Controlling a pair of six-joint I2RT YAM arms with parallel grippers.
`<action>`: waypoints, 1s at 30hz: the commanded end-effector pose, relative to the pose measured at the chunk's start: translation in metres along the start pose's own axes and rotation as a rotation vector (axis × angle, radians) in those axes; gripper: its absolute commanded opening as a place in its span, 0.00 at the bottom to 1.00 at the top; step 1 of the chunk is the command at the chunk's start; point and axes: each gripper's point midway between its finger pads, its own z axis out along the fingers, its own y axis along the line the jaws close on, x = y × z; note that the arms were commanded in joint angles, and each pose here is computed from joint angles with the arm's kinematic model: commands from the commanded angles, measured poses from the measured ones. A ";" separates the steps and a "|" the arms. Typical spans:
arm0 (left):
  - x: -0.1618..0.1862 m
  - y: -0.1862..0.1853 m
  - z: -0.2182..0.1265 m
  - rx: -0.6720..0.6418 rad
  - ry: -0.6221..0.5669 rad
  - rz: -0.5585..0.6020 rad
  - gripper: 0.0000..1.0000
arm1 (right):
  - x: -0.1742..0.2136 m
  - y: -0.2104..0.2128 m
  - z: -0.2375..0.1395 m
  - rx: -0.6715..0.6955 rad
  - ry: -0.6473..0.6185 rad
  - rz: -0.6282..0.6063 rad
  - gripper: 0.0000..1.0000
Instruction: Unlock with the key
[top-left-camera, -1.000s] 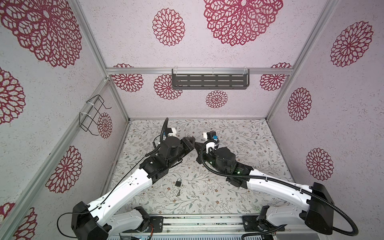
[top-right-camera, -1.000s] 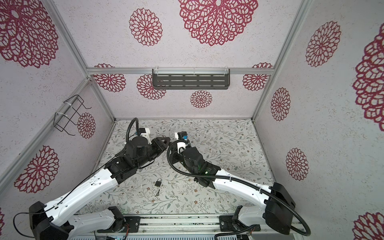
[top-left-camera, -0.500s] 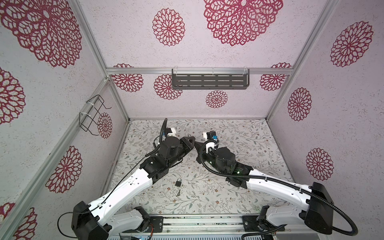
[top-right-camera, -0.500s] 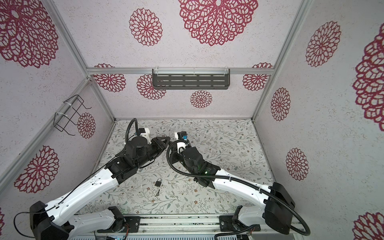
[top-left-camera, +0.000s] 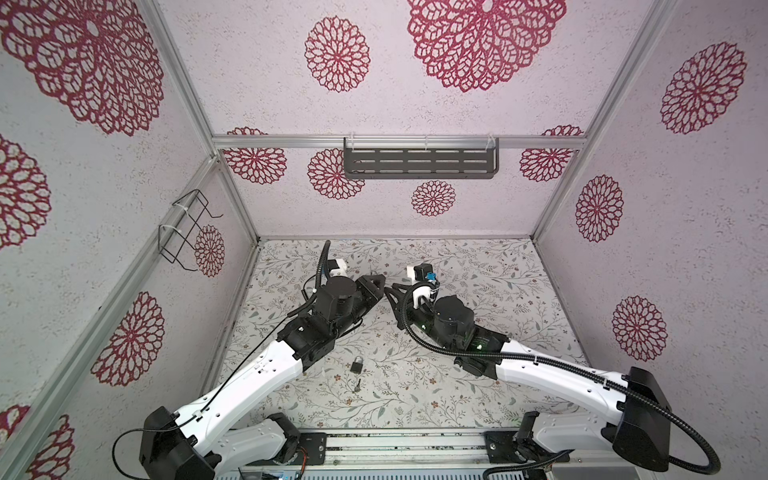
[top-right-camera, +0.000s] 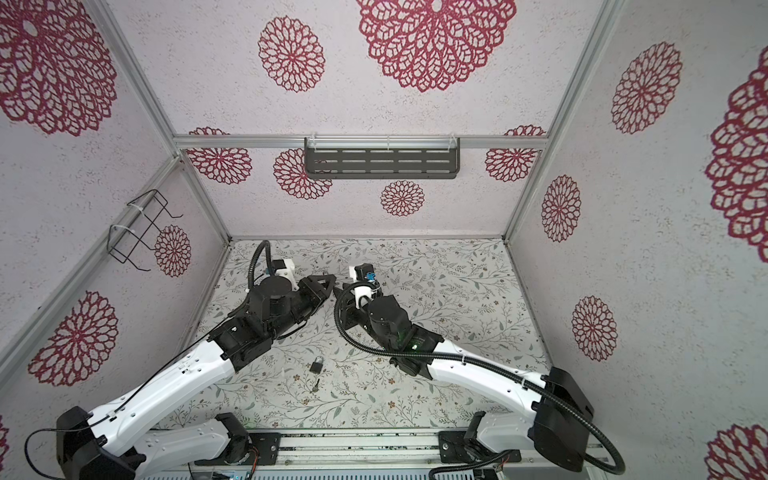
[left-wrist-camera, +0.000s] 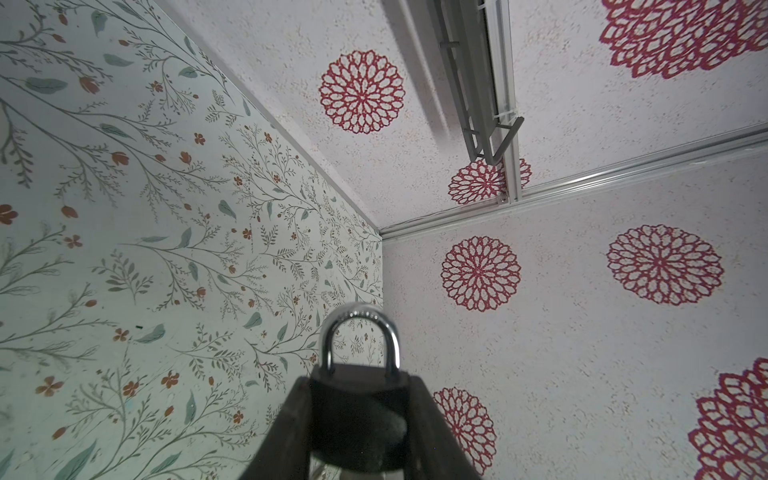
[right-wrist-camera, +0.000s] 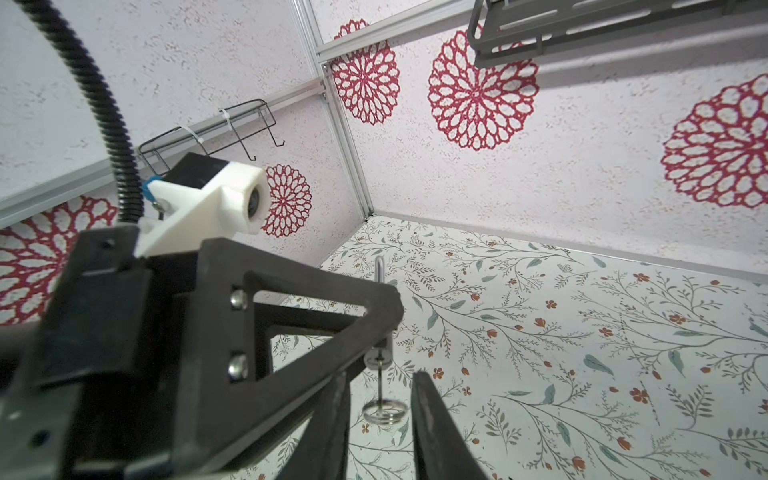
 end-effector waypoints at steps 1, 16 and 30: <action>-0.014 -0.010 -0.006 0.039 -0.051 -0.019 0.00 | -0.018 0.009 -0.007 -0.045 -0.051 0.090 0.29; -0.015 -0.011 -0.007 0.053 -0.059 -0.038 0.00 | -0.005 0.006 0.011 -0.050 0.021 0.148 0.27; -0.012 -0.009 -0.006 0.058 -0.050 -0.044 0.00 | -0.008 0.006 0.021 -0.051 0.023 0.144 0.22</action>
